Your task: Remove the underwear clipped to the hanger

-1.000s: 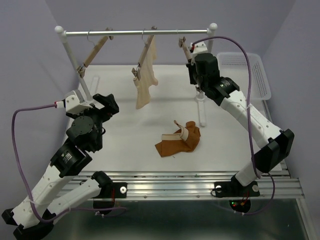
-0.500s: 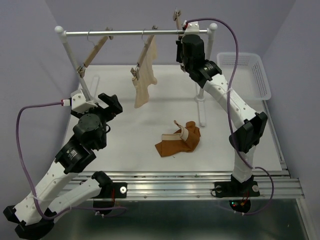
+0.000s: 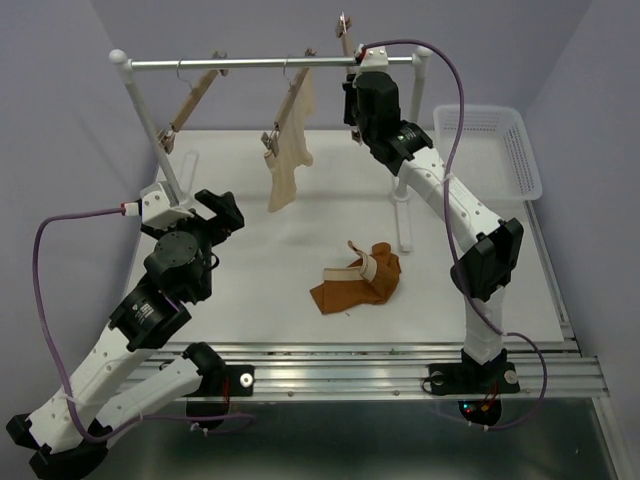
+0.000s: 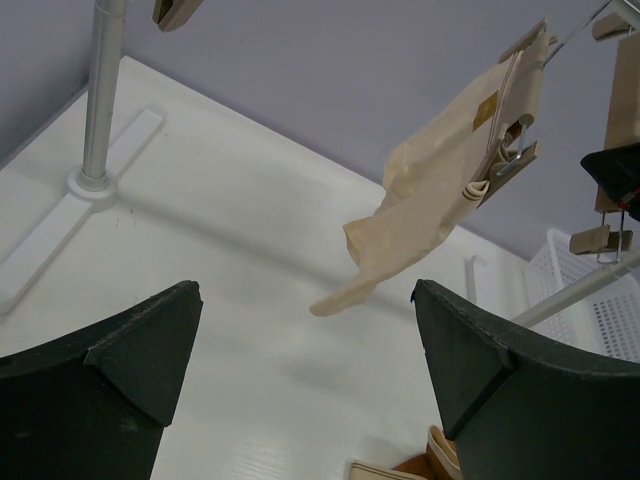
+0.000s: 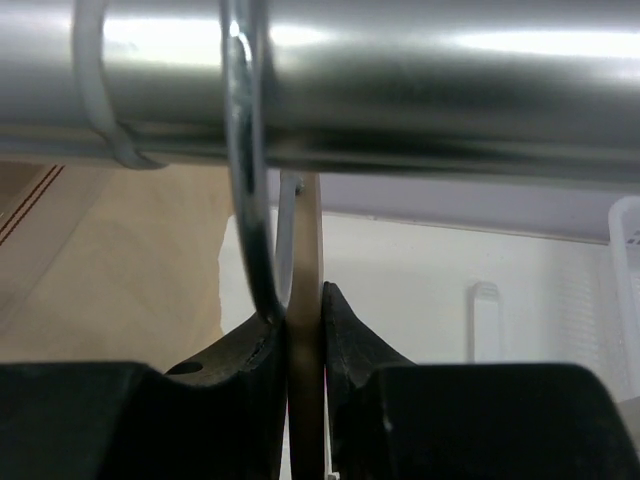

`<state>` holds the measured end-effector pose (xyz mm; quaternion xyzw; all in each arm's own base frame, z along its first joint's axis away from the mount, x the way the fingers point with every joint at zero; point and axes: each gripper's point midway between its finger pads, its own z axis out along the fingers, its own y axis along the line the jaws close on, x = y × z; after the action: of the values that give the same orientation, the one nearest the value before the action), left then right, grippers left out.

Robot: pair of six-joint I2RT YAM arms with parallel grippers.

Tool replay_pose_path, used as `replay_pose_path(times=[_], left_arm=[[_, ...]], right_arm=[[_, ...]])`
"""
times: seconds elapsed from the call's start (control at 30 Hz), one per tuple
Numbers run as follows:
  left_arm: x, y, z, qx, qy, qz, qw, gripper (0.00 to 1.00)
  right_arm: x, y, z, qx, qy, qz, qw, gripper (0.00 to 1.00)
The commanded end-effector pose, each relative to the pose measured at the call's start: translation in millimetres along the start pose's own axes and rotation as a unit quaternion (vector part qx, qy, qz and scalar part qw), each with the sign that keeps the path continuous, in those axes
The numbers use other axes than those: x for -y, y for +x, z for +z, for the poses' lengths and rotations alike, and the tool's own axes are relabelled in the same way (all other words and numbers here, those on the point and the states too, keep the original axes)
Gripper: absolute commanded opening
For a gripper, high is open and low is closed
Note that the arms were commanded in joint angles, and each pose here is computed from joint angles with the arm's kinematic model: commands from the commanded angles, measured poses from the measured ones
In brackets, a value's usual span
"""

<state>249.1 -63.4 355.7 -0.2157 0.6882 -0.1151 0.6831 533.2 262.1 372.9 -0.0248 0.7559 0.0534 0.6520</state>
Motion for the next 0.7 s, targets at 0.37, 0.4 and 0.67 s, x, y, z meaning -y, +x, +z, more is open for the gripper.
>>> replay_pose_path(times=[0.37,0.4,0.67], left_arm=[[6.6,-6.0,2.2,0.011,0.010,-0.013,1.000,0.99],[7.8,-6.1,1.8,0.010,0.013,-0.013,1.000,0.99],[12.0,-0.3,3.4,0.001,0.021,-0.009,1.000,0.99]], right_arm=[[4.0,6.4,-43.7,-0.037,-0.047,0.021,0.998,0.57],[2.9,2.8,-47.5,-0.034,-0.054,0.022,0.998,0.70],[4.2,-19.1,-93.1,-0.015,-0.108,0.022,0.994,1.00]])
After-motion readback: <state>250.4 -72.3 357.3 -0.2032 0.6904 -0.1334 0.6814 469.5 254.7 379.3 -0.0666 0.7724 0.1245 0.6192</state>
